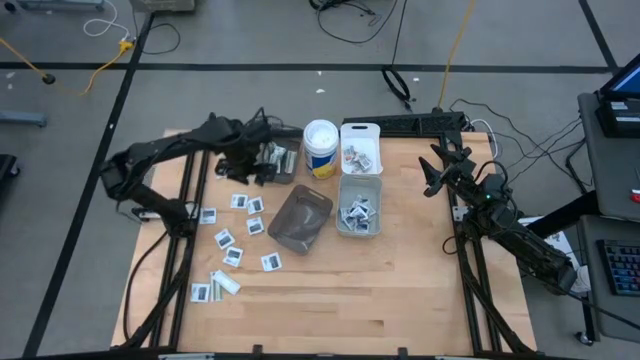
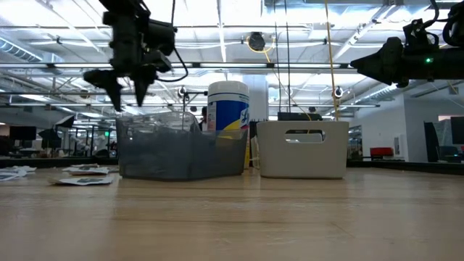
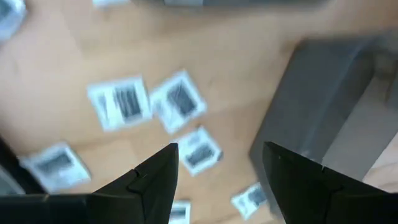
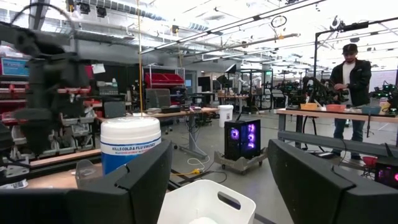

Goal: Pick & Place First Aid Supplies
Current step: Put the right bandage pack into the top black bin

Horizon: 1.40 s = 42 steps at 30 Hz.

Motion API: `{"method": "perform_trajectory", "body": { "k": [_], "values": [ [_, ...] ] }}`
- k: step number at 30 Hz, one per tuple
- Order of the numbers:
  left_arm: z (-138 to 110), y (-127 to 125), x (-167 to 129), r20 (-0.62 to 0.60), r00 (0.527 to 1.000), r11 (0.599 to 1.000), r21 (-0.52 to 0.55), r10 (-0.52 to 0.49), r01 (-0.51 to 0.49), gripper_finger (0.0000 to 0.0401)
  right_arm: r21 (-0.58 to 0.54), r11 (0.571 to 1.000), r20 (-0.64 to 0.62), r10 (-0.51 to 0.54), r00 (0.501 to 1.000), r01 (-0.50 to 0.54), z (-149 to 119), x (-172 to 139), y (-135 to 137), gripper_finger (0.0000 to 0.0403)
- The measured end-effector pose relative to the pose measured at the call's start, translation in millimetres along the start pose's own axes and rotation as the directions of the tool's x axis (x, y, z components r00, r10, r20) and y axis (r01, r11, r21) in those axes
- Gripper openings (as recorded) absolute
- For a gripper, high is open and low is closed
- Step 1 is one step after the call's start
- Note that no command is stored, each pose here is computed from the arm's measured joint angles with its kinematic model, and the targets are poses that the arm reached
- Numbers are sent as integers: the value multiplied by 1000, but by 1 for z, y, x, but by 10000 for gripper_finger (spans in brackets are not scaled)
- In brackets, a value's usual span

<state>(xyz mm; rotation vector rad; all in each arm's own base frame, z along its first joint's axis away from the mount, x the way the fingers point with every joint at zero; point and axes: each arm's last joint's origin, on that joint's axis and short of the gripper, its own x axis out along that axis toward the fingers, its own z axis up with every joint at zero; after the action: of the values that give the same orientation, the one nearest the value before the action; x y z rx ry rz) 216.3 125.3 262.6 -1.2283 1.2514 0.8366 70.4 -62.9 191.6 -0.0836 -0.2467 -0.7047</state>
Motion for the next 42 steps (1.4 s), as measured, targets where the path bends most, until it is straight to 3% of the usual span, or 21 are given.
{"method": "perform_trajectory", "body": {
  "k": [16,42],
  "values": [
    [-107,29,20,-67,998,996,-90,12,-19,239,0,1000,0,0,1000,0,0,0,0,263],
    [-218,30,31,-140,990,943,-325,28,-72,239,0,1000,0,0,1000,0,0,0,0,263]
  ]
}}
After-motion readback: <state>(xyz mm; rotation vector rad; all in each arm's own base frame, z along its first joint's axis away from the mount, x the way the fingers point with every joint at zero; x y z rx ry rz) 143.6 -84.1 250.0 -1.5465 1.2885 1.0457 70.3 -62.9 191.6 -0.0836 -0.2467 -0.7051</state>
